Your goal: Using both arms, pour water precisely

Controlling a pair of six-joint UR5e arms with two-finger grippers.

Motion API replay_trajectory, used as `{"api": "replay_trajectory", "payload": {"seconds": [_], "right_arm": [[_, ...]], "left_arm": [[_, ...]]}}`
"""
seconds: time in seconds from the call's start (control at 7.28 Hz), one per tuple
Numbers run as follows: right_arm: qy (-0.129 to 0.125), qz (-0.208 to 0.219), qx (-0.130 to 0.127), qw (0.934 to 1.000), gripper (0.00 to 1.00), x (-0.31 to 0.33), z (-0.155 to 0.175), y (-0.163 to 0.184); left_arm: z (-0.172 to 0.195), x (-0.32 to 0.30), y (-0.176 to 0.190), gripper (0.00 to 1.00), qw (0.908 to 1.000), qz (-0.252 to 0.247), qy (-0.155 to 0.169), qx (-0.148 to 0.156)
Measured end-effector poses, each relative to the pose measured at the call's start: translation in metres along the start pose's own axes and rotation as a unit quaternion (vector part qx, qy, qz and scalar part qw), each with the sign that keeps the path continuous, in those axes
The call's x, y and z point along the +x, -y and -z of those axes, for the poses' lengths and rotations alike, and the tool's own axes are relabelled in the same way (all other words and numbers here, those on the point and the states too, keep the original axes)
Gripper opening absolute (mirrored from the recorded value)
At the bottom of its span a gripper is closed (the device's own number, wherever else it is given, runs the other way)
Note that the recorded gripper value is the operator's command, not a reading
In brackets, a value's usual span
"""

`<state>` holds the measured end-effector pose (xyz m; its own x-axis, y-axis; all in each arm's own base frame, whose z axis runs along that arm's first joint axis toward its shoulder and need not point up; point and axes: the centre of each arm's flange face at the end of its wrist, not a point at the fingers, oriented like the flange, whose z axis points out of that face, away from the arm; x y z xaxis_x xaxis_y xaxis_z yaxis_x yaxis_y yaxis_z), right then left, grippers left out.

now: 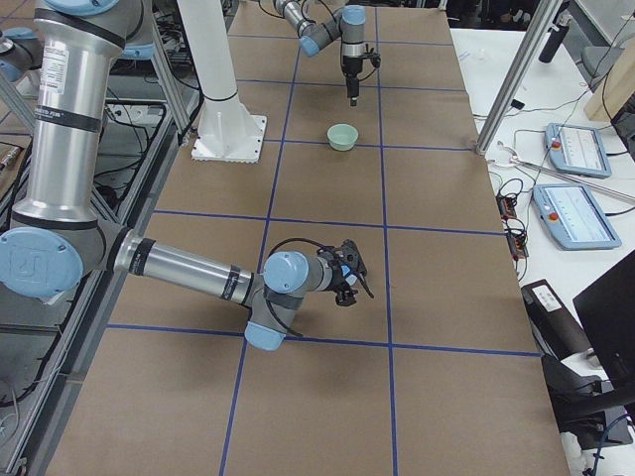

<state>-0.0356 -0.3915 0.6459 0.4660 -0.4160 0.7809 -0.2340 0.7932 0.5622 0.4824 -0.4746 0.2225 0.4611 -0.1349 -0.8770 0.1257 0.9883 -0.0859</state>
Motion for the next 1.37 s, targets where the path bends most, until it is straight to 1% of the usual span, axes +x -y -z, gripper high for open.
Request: {"api": "replay_trajectory", "payload": {"seconds": [0.55, 0.82, 1.37], "right_arm": [[0.019, 0.055, 0.011, 0.9982, 0.99, -0.025, -0.021, -0.033], [0.027, 0.069, 0.01, 0.9972, 0.99, -0.032, -0.031, -0.042], [0.012, 0.072, -0.002, 0.9974, 0.99, -0.029, -0.058, -0.058]], "left_arm": [[0.001, -0.001, 0.001, 1.0, 1.0, 0.001, 0.001, 0.006], [0.001, -0.001, 0.001, 1.0, 1.0, 0.002, 0.002, 0.007], [-0.001, -0.006, 0.001, 1.0, 1.0, 0.003, 0.004, 0.007]]}}
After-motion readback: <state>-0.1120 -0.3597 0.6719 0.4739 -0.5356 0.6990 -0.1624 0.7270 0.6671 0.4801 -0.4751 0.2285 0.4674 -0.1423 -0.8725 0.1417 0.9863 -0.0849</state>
